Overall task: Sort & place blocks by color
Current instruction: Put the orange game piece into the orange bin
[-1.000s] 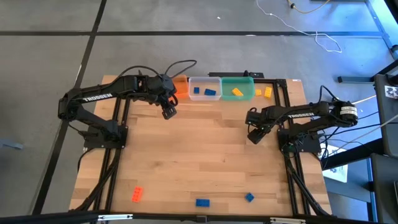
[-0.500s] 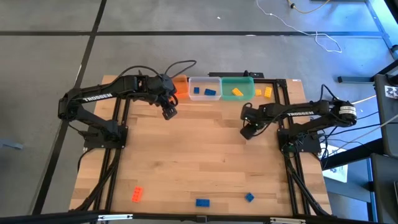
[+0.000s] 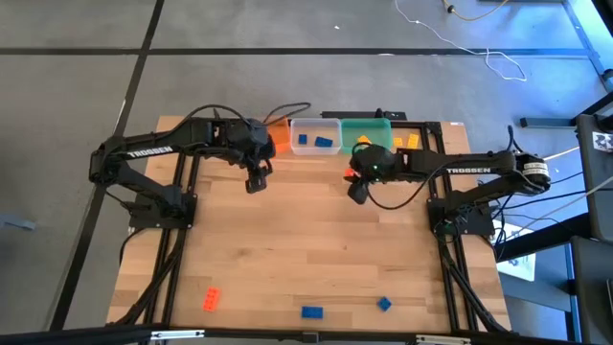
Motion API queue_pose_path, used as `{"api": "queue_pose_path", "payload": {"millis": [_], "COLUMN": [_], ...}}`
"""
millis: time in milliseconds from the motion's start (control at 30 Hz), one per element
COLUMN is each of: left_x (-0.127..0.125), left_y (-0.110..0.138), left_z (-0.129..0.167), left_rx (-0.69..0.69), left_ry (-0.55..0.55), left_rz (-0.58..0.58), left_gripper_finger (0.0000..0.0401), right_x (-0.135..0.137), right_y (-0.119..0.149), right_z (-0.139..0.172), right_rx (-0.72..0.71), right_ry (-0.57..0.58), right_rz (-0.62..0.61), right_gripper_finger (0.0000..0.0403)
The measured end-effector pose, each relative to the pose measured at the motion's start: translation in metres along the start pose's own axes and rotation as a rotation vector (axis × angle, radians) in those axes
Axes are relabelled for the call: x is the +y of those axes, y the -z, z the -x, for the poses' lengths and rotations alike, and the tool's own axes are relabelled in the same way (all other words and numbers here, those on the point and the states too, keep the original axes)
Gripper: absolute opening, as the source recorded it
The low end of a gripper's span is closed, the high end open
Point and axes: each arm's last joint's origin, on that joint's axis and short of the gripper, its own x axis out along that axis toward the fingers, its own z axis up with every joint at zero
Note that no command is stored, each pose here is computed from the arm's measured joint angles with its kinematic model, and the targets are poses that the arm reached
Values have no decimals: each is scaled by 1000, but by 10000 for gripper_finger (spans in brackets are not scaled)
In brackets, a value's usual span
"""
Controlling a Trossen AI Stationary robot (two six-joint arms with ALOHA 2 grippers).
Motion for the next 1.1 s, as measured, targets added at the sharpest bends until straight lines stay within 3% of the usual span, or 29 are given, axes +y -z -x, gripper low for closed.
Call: {"api": "queue_pose_path", "payload": {"millis": [133,367,500,767,1100], "left_x": [-9,-29,-37,-53,-71], "left_y": [-5,-23,-29,-36,-56], "left_z": [1,7,8,-5,-39], "left_rx": [-52,-243,-315,-346,-441], "left_ry": [-14,-53,-63,-71,-107], "left_rz": [-210,-602,-754,-958,-1056], "left_gripper_finger": [199,199,198,198,198], "right_x": [7,14,17,23,34], "right_y": [-18,-27,-30,-36,-37], "right_z": [6,9,10,15,14], "right_rx": [-118,-201,-228,-275,-294], "right_ry": [-108,-296,-389,-559,-641], "right_rz": [34,61,64,74,85], "right_gripper_finger": [141,141,141,141,141]}}
